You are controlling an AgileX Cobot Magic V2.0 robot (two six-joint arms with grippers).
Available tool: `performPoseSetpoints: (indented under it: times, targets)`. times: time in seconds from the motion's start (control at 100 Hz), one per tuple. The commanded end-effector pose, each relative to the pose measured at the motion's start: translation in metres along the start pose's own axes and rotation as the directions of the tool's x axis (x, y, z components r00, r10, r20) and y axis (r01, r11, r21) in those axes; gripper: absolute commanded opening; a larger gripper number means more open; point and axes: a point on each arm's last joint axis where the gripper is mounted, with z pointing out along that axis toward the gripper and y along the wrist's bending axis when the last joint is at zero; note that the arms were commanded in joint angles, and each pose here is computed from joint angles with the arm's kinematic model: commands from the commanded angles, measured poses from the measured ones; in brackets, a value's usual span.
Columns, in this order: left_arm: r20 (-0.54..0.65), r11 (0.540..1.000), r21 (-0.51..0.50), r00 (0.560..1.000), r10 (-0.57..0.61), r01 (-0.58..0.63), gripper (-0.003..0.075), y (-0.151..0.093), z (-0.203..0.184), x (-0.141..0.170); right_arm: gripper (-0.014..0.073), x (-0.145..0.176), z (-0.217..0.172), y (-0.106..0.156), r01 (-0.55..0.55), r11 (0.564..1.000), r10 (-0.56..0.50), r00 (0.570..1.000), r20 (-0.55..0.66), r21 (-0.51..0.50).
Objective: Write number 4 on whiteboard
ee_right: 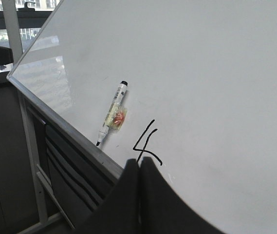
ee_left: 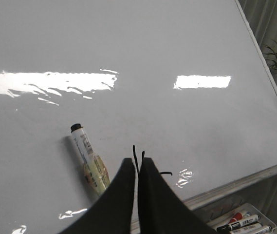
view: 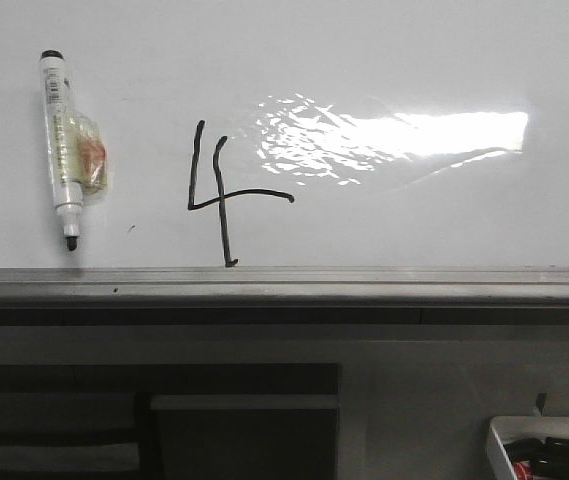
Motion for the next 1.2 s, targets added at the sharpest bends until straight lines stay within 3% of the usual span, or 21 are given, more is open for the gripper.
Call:
performPoseSetpoints:
  times: [0.0,0.2,0.99,1.04,1.13,1.19]
  targets:
    - [0.075,1.000,-0.014,0.997,0.008,-0.007,-0.0020,0.002,-0.003,-0.003,-0.0061,0.002,-0.011,-0.001,0.003,0.999,-0.007,0.995,0.102,0.040]
    - [0.058,1.000,-0.017,0.998,0.005,-0.004,-0.0020,0.003,-0.002,0.003,-0.0061,0.017,-0.025,0.002,0.006,0.999,-0.014,0.986,0.169,0.049]
    - [0.053,0.999,-0.022,0.998,0.026,-0.025,-0.0020,0.003,-0.001,0.004,-0.0061,0.017,-0.025,0.001,0.005,0.999,-0.014,0.985,0.172,0.051]
    - [0.064,0.998,-0.048,0.996,0.055,-0.052,-0.0020,0.005,-0.001,0.003,-0.0061,0.017,-0.025,0.001,0.005,0.999,-0.014,0.985,0.172,0.051]
    - [0.078,0.993,-0.104,0.996,-0.052,0.060,-0.0020,0.009,-0.001,0.003,-0.0061,0.017,-0.025,0.001,0.005,0.999,-0.014,0.985,0.172,0.051]
    - [0.089,0.985,-0.161,0.995,-0.054,0.068,-0.0020,0.012,-0.002,0.003,-0.0061,0.017,-0.025,0.001,0.005,0.999,-0.014,0.985,0.172,0.051]
